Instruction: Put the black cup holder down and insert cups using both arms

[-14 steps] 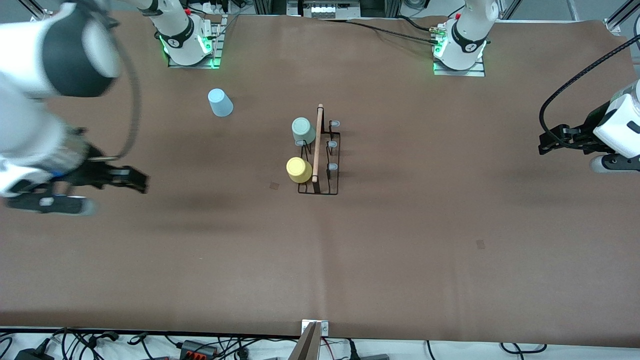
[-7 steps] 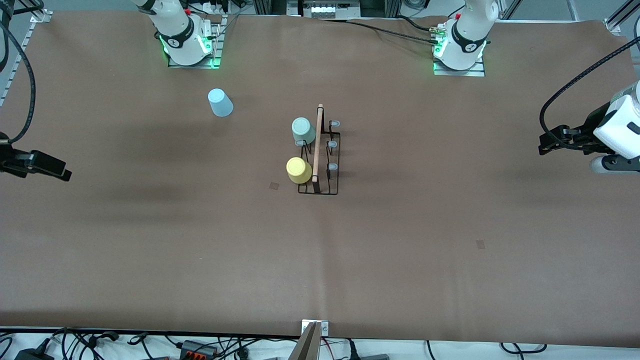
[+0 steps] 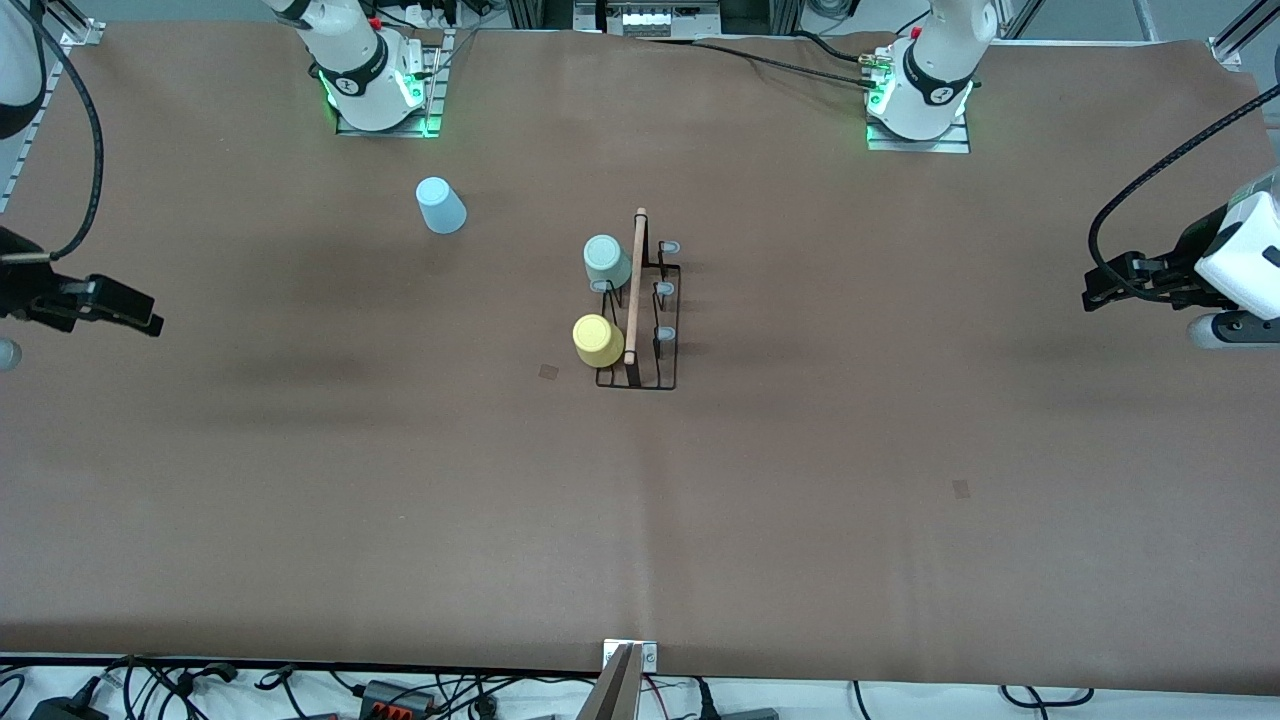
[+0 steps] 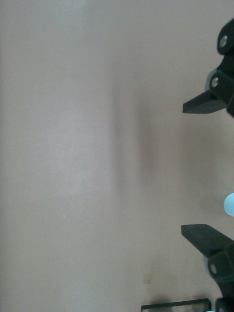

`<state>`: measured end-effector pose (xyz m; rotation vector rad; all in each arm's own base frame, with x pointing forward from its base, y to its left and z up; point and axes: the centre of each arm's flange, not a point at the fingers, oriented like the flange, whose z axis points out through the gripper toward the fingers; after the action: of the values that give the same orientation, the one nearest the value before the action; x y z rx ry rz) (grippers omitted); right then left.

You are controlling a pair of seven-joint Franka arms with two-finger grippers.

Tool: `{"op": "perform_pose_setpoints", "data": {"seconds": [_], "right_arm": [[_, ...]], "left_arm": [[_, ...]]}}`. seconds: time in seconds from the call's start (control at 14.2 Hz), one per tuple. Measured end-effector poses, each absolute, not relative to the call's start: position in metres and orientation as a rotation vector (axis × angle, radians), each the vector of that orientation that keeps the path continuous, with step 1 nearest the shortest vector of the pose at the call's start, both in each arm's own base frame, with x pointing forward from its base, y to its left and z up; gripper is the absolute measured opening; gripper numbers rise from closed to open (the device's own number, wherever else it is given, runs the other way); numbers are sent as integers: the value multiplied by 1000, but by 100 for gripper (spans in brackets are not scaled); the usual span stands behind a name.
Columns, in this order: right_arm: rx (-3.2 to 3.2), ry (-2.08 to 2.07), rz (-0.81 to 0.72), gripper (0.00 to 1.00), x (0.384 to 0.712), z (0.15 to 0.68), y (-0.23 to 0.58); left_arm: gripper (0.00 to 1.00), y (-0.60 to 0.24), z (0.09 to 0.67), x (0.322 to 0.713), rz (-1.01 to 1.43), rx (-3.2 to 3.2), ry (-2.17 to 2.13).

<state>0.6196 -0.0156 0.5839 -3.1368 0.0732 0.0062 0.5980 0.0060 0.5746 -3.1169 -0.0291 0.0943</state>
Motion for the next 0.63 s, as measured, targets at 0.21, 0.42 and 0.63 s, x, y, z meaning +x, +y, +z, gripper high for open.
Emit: {"op": "perform_pose_setpoints", "data": {"seconds": [0.21, 0.42, 0.63], "right_arm": [[-3134, 75, 30, 100, 588, 580, -18], [-3132, 30, 39, 100, 567, 580, -19], [-3132, 26, 32, 100, 561, 583, -19]], "left_arm": [[100, 10, 573, 598, 98, -3118, -24], [100, 13, 573, 598, 99, -3119, -10], [100, 19, 573, 599, 90, -3120, -4]]}}
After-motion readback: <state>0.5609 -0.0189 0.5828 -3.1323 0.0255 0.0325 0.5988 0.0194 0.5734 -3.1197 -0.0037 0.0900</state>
